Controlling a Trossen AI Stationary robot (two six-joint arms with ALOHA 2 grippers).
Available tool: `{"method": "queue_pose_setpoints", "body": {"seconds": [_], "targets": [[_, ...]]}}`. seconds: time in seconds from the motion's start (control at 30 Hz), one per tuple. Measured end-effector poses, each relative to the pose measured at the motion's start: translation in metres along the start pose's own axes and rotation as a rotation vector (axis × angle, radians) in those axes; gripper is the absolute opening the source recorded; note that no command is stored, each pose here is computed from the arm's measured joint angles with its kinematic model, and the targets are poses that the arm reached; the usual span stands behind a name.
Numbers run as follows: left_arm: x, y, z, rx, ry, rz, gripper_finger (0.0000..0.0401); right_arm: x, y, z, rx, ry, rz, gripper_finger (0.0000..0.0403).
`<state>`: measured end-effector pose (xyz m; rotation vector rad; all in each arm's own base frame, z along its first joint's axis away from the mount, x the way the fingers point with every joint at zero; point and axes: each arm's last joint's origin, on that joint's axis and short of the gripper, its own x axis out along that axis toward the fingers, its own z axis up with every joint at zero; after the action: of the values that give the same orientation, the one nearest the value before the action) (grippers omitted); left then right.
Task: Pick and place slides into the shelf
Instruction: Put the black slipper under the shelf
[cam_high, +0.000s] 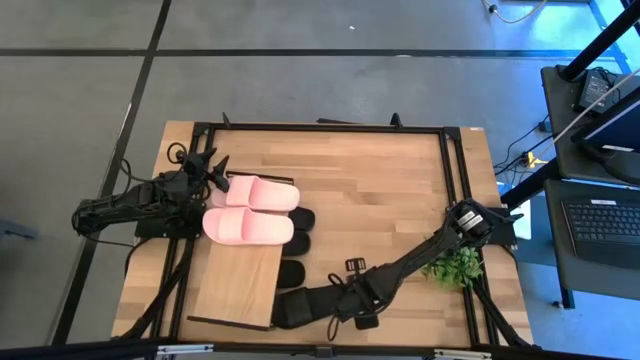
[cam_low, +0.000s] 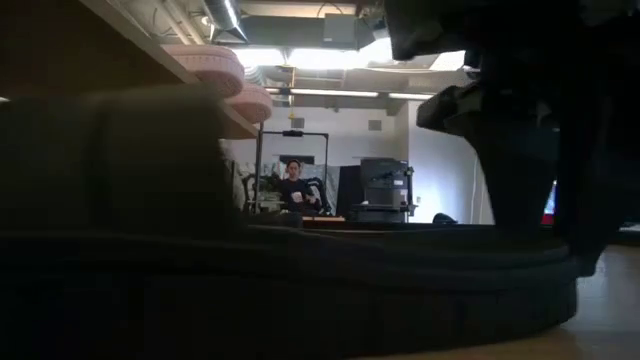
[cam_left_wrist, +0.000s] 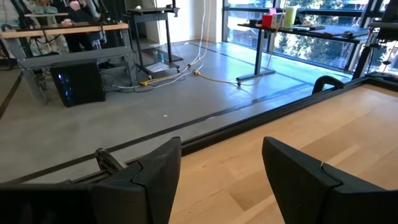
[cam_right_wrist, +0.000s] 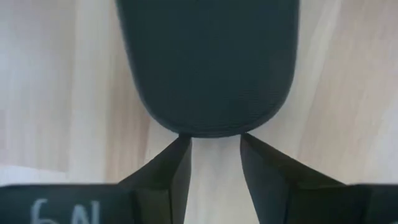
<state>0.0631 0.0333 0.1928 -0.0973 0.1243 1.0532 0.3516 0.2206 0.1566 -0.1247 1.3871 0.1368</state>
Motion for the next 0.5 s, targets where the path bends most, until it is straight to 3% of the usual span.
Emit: {"method": "queue_pose_setpoints", "body": {"seconds": [0.5], "targets": [[0.000, 0.000, 0.000, -0.001, 0.000, 0.000, 0.0217, -0.002, 0.007, 0.018, 0.008, -0.182, 0.073, 0.0139]]}}
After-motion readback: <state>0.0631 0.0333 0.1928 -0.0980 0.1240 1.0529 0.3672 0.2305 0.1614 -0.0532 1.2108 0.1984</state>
